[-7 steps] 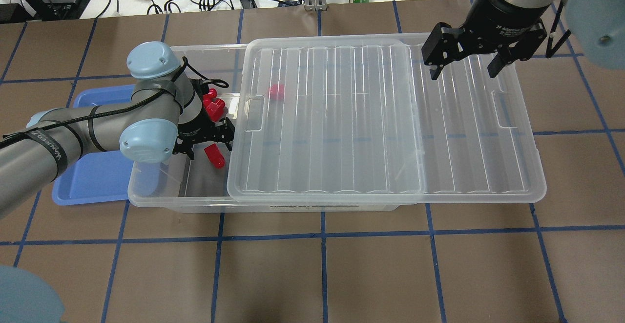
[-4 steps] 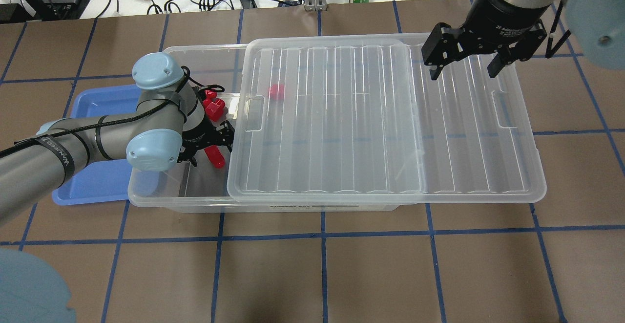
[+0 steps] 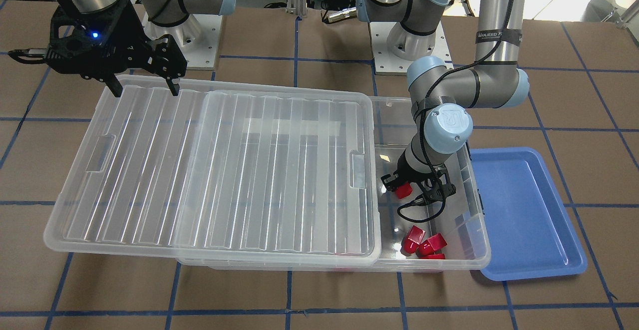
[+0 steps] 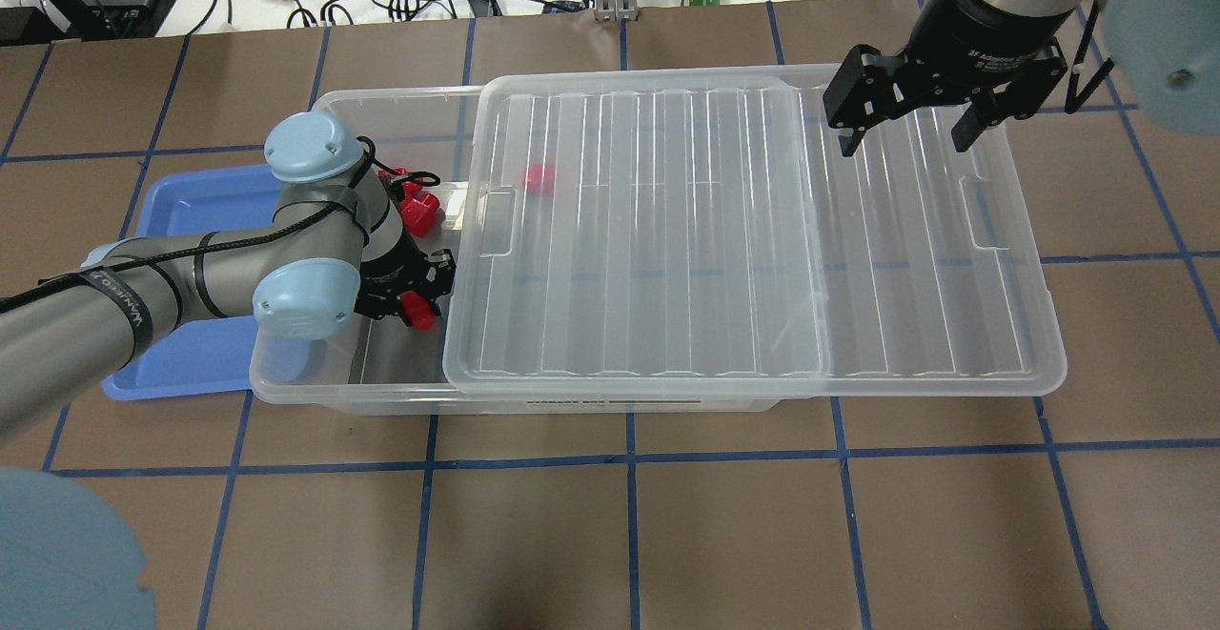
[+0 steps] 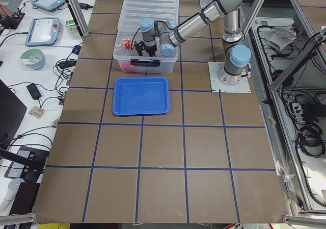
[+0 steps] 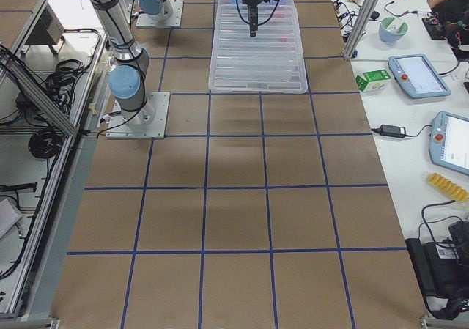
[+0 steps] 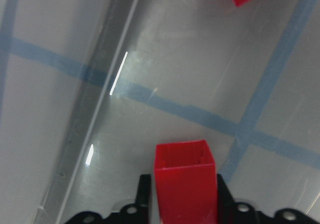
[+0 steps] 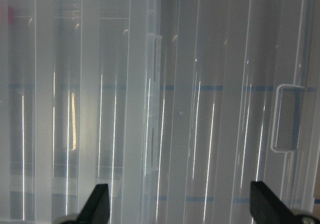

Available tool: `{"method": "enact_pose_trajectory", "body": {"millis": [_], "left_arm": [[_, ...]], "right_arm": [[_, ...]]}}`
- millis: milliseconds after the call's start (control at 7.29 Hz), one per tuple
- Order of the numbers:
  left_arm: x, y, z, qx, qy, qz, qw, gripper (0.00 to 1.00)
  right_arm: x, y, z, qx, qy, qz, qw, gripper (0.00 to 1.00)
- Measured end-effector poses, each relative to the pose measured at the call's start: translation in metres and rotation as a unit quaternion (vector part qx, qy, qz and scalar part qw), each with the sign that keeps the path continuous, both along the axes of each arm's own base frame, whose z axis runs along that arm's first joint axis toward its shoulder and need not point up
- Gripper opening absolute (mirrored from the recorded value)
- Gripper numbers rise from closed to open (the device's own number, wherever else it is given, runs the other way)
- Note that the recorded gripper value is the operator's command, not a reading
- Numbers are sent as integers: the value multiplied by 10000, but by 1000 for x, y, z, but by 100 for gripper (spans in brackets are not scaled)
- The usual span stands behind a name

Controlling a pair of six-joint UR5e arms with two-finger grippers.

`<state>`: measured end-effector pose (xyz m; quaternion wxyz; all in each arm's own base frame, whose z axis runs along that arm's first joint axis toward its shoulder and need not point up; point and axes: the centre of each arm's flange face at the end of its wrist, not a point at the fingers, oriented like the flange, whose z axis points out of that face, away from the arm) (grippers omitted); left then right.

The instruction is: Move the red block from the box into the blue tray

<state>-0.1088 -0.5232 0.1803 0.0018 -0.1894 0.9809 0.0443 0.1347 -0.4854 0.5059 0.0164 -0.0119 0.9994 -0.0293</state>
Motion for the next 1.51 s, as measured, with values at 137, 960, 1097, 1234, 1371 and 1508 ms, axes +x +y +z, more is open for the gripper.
{"method": "enact_pose_trajectory", "body": {"millis": [137,960,1097,1234,1371,1508], "left_arm": [[-1,-1,9,-43,32,-8,10000,9],[19,-46,196,-22,53,-1093,9940,9],[58,-51,206,5,60,-1414,9899,9],[108,-56,206,19,107,-1588,9872,9],[158,-59,195,30,190,-1782,9838,9],[202,-63,175,-25,248,-2025,9790,9]], "right_arm": [[0,0,0,1,0,0,10000,100],[-6,-3,-2,18,24,-15,10000,100],[-20,-6,-4,40,119,-86,9999,100],[-48,-11,-5,65,272,-229,9993,100],[-90,-17,-9,130,408,-258,9987,100],[-142,-22,-24,296,455,-166,9984,100]]}}
